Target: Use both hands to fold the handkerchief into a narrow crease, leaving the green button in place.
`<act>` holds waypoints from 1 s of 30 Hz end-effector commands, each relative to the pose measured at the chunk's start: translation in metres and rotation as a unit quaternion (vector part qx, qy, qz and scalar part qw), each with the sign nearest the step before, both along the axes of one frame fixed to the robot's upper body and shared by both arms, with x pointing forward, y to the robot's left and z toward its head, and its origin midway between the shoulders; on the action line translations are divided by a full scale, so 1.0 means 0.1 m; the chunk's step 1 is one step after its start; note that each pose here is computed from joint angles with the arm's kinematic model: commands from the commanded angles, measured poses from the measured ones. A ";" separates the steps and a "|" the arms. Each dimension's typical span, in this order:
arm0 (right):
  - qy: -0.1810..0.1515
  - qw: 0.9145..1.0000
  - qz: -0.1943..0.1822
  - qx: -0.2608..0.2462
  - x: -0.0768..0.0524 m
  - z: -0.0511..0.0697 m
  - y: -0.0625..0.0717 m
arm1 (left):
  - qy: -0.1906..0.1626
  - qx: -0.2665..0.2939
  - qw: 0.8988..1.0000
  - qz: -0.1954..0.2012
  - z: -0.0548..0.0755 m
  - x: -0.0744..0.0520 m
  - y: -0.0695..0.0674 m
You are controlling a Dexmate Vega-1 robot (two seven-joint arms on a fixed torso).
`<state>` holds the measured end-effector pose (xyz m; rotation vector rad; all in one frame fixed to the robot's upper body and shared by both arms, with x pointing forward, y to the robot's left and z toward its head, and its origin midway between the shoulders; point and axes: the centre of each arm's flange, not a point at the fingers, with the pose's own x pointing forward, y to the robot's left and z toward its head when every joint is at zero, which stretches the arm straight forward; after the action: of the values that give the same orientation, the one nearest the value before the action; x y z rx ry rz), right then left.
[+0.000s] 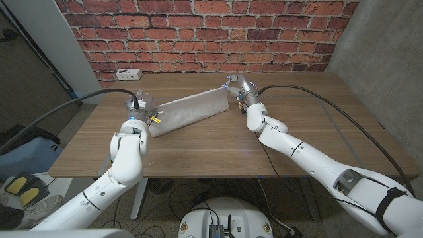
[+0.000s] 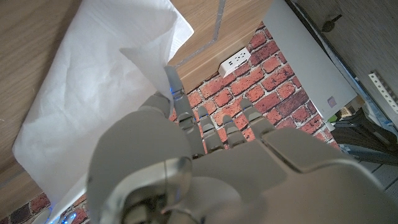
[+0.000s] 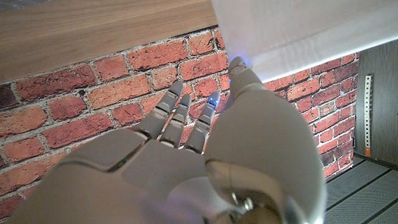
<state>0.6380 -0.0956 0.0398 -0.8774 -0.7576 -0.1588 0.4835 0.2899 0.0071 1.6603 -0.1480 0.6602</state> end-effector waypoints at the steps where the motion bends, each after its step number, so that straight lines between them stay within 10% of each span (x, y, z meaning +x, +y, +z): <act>1: 0.002 1.000 0.009 0.004 0.17 0.12 0.05 | -0.005 0.001 1.000 0.019 0.01 0.04 0.03; 30: 0.016 1.000 0.006 -0.004 0.37 0.16 0.13 | -0.019 0.050 0.998 0.017 0.32 0.29 -0.11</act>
<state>0.6702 -0.0864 0.0554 -0.8729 -0.7412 -0.1425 0.5012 0.2854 0.0294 1.7123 -0.1775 0.7268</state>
